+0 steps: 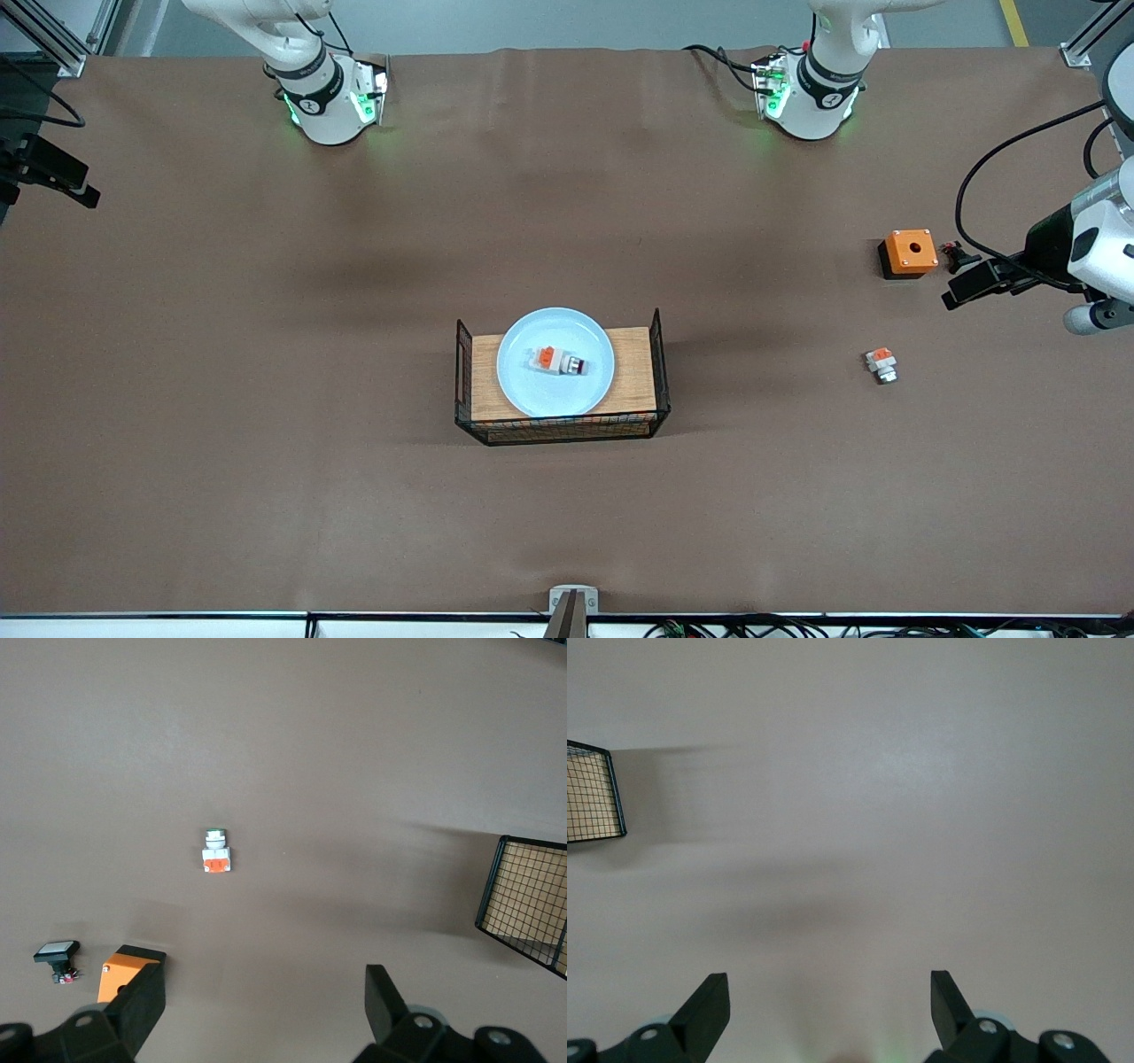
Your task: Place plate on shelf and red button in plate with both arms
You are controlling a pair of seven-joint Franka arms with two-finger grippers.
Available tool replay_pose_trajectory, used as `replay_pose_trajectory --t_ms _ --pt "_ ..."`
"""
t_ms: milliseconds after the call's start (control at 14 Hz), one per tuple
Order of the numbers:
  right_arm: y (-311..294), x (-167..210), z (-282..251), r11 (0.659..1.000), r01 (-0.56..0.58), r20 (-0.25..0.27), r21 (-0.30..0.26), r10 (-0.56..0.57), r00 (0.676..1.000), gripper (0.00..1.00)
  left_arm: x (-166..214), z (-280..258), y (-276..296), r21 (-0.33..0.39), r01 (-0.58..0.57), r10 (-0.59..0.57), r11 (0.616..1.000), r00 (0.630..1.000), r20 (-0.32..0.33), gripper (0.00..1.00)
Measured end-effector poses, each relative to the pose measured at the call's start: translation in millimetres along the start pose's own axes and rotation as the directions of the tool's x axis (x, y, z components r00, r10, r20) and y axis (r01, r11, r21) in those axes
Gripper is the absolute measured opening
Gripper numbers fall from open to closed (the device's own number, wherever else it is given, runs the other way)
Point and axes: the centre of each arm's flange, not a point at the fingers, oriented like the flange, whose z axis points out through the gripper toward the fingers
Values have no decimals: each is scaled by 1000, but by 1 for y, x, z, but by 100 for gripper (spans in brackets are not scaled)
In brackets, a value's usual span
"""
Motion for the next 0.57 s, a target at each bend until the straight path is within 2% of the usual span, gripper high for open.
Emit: replay_pose_trajectory --t_ms 569 --pt "3 -1 3 1000 -9 -5 28 9 1000 100 -7 -29 -1 -11 -37 36 999 997 -67 100"
